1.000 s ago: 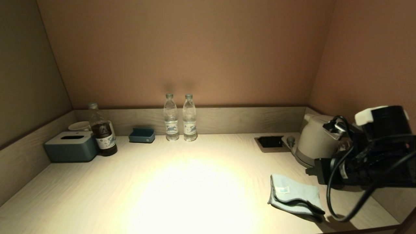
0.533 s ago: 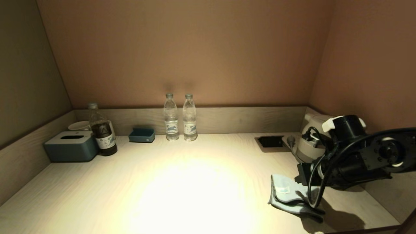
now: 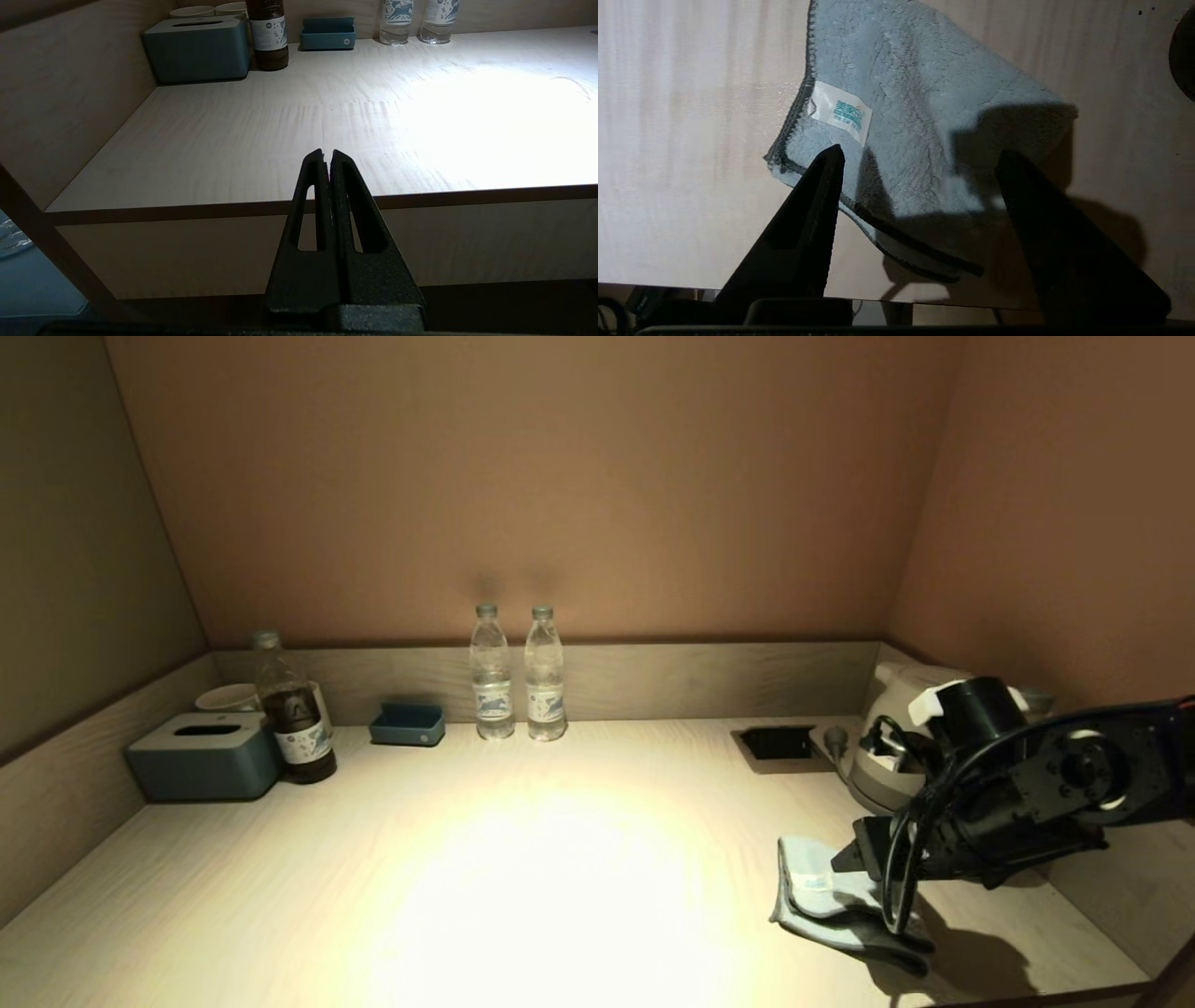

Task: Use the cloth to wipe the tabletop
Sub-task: Pick up the tablecloth

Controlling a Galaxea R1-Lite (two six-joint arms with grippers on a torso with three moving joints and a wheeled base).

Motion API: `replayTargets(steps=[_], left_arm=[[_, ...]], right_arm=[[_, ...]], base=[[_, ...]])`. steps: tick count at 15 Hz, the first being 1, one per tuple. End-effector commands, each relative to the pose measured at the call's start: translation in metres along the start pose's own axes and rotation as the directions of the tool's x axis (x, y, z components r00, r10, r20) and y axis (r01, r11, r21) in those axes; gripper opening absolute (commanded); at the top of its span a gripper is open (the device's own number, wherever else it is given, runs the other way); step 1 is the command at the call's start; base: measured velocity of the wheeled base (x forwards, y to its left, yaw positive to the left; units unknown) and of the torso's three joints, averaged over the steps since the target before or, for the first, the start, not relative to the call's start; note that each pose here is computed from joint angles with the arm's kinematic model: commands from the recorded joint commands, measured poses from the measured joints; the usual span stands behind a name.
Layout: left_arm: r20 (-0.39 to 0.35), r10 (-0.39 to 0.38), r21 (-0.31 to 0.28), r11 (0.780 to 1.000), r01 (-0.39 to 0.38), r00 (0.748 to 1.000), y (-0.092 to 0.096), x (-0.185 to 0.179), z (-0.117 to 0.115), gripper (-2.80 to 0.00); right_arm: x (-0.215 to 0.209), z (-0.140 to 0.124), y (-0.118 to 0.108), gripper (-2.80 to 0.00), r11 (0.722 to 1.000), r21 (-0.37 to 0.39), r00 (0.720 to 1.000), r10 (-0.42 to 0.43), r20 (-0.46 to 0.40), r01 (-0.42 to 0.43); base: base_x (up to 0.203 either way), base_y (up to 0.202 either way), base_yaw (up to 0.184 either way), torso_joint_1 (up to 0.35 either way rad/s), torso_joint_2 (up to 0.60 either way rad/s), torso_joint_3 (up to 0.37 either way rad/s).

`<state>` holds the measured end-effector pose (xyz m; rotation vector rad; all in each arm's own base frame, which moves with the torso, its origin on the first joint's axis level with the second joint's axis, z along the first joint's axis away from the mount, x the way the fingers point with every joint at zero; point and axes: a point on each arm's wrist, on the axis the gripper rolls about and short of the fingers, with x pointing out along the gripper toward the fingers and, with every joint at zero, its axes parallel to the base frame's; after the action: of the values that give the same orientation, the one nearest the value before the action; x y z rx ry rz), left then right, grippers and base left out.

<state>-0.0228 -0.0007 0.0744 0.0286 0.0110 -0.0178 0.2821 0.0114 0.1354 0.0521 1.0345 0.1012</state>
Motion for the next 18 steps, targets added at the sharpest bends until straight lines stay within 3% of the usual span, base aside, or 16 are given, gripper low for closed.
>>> replayTargets(steps=[1,9,12,18], left_arm=[[0.001,0.000,0.000,1.000,0.000,1.000,0.000,0.000,0.000,-2.80],[0.001,0.001,0.000,1.000,-0.001,1.000,0.000,0.000,0.000,-2.80],[0.001,0.000,0.000,1.000,0.000,1.000,0.000,0.000,0.000,-2.80],[0.001,0.001,0.000,1.000,-0.001,1.000,0.000,0.000,0.000,-2.80]], right_arm=[[0.006,-0.001,-0.003,0.00,0.995,0.000,0.994,-0.102,-0.028,0.102],[0.014,0.001,0.003,0.00,0.996,-0.015,0.995,-0.092,-0.049,0.092],[0.023,-0.001,0.018,0.00,0.997,-0.054,0.995,-0.067,-0.073,0.063],[0.040,0.004,0.017,0.00,0.997,-0.026,0.992,-0.070,-0.102,0.068]], base=[[0.000,0.000,0.000,0.000,0.00,0.000],[0.000,0.000,0.000,0.000,0.00,0.000],[0.000,0.000,0.000,0.000,0.00,0.000],[0.000,0.000,0.000,0.000,0.00,0.000]])
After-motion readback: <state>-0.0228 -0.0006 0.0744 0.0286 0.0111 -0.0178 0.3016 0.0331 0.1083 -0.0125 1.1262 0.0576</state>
